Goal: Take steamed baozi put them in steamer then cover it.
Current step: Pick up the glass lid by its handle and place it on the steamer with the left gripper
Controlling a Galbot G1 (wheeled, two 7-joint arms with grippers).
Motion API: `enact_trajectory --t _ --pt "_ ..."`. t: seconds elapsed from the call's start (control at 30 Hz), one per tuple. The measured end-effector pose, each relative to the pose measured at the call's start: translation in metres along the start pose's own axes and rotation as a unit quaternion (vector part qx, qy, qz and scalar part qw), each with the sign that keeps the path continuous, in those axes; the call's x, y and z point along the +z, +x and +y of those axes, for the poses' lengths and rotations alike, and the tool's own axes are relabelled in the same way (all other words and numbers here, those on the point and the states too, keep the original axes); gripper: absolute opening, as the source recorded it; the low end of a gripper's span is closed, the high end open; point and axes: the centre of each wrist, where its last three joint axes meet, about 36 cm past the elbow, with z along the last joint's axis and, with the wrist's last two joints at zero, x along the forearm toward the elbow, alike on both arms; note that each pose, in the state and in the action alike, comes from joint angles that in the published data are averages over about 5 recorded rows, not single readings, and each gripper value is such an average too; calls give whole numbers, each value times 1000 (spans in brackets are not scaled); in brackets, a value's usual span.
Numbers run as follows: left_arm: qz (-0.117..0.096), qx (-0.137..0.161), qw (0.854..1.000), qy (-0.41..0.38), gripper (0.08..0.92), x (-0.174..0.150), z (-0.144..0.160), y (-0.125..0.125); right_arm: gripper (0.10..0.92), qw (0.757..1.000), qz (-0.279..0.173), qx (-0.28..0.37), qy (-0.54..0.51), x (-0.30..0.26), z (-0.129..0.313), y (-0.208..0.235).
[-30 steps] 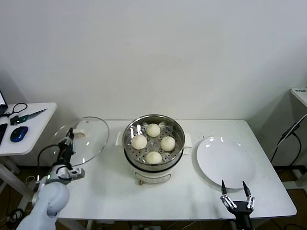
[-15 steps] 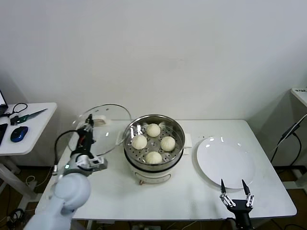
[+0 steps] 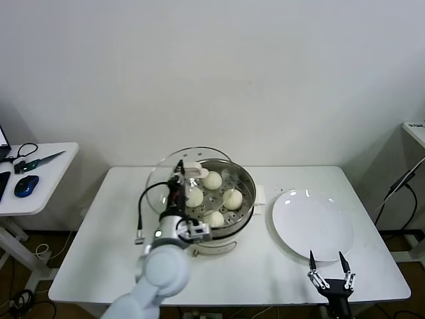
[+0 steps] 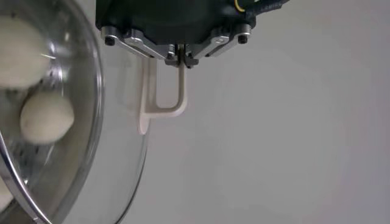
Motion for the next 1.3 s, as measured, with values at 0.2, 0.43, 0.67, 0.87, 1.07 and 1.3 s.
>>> enact_trajectory --t 0.2,0.43,0.67,0.87,1.07,1.3 --pt "-6 2 1000 -3 141 -38 -13 1 823 1000 -1 5 -2 1 -2 3" --pt "-3 11 1000 -22 141 -52 -31 -2 823 1000 -5 12 -3 1 -6 5" --pt "1 14 999 -32 141 -60 -40 -7 823 1000 -6 13 -3 1 -5 5" --pt "7 18 999 -37 141 -64 -48 -11 823 1000 -6 13 -2 1 -5 6" --pt "14 21 999 -43 141 -63 -57 -16 823 1000 -8 14 -3 1 -5 5" --pt "19 20 999 -45 141 -65 -63 -21 823 1000 -6 15 -4 2 -3 6"
